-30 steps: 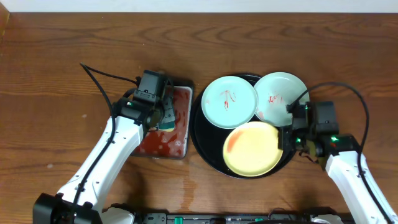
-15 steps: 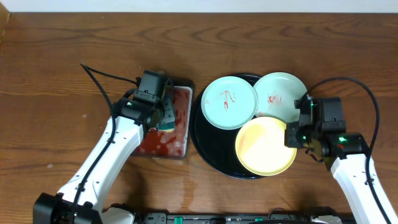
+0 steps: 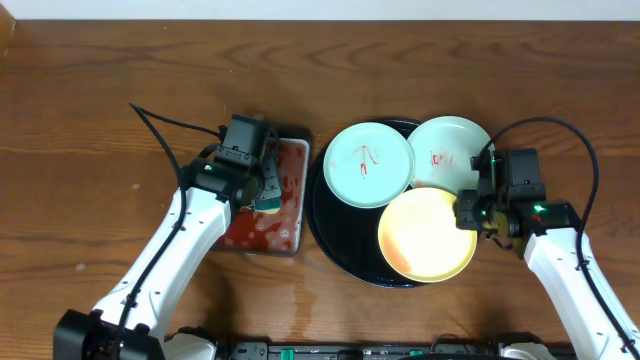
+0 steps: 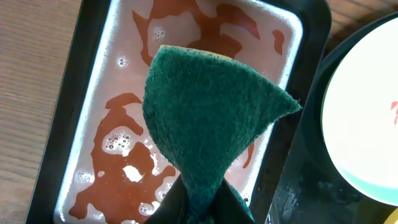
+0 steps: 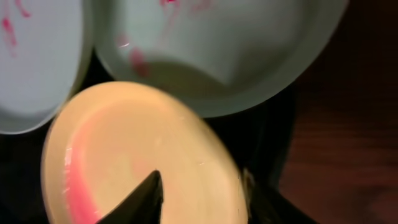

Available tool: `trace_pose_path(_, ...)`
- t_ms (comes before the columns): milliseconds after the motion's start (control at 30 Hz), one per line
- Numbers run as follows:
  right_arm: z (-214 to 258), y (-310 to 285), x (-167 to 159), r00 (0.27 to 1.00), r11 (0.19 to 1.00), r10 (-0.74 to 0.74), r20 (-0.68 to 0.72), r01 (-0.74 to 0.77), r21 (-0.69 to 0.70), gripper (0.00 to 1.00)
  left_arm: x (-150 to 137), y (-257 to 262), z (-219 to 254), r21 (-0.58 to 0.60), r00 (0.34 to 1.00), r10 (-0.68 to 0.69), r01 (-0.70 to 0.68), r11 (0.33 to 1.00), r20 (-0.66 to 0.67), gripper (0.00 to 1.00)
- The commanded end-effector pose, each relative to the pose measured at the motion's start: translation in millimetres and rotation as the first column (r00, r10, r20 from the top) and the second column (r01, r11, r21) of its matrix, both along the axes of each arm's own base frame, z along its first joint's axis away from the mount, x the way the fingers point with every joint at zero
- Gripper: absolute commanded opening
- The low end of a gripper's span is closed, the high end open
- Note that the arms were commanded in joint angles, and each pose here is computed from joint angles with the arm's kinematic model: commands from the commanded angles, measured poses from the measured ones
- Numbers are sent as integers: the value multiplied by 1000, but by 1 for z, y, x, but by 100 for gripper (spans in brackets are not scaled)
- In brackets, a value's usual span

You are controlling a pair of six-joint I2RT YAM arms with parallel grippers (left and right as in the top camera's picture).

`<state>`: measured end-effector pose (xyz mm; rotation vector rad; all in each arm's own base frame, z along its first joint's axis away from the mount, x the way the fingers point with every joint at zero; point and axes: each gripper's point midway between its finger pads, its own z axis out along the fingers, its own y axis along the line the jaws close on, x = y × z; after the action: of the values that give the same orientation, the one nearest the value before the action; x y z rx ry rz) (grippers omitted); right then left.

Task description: Clean dirty plates on tray and stack at the side

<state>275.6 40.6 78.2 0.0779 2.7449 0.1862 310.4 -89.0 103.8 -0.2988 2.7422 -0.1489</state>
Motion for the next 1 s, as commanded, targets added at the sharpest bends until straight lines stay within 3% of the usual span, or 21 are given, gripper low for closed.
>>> trace_pose_path(0,-1,-26,3,998,990,-65,12,66,-125,43,-1,3,3,7,1000,3,-3,1000,12,8)
trace_pose_path(233,-24,-17,-10,993,996,-42,-109,33,-84,41,-1,3,3,7,1000,3,-3,1000,12,8)
trace_pose_path(400,-41,-16,-19,981,996,-41,-191,24,-86,33,-1,3,3,7,1000,3,-3,1000,12,8)
trace_pose_path(600,-46,-9,-23,975,999,-23,-222,13,-46,2,-1,3,3,7,1000,3,-3,1000,12,8)
trace_pose_path(967,-29,-9,-21,982,999,-6,-189,-3,-46,1,-1,3,3,7,1000,3,-3,1000,12,8)
